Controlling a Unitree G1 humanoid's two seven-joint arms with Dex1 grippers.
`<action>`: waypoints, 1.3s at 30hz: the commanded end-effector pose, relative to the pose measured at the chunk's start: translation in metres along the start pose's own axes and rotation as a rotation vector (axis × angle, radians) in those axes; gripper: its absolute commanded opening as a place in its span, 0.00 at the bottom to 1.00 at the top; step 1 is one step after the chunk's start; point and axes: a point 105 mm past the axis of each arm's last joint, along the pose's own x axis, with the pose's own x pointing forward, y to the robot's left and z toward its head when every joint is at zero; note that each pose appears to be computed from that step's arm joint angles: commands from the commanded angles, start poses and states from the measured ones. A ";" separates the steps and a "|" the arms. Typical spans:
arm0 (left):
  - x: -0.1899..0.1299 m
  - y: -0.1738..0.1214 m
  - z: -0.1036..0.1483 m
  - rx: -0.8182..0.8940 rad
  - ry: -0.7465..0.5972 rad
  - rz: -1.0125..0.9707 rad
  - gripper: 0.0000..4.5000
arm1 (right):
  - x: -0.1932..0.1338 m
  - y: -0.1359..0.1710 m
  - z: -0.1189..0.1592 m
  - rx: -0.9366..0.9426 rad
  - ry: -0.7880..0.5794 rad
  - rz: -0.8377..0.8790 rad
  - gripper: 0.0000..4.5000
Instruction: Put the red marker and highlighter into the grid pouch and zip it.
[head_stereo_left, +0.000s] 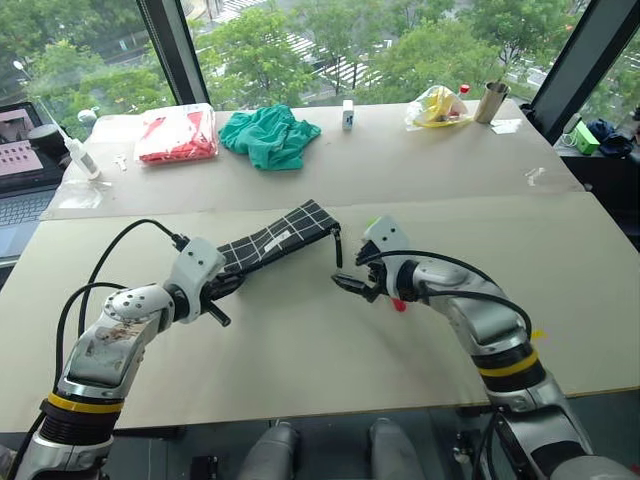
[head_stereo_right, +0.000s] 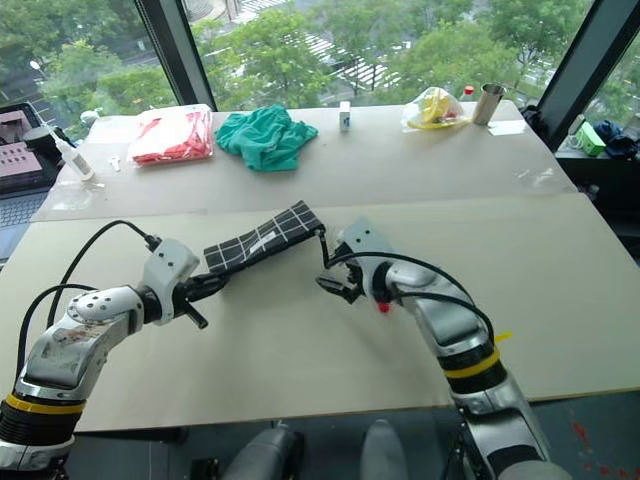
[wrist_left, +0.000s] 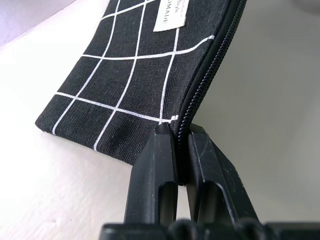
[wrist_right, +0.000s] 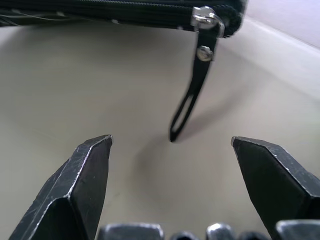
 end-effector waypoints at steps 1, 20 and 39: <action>-0.005 0.004 0.011 0.024 -0.041 0.028 0.00 | 0.001 -0.012 0.026 -0.014 -0.087 -0.037 0.94; 0.003 -0.004 0.016 0.021 -0.077 0.011 0.00 | 0.030 0.008 0.032 0.024 -0.124 -0.032 0.23; 0.006 -0.002 0.016 0.017 -0.092 0.036 0.00 | 0.027 0.016 0.035 0.021 -0.131 0.043 0.01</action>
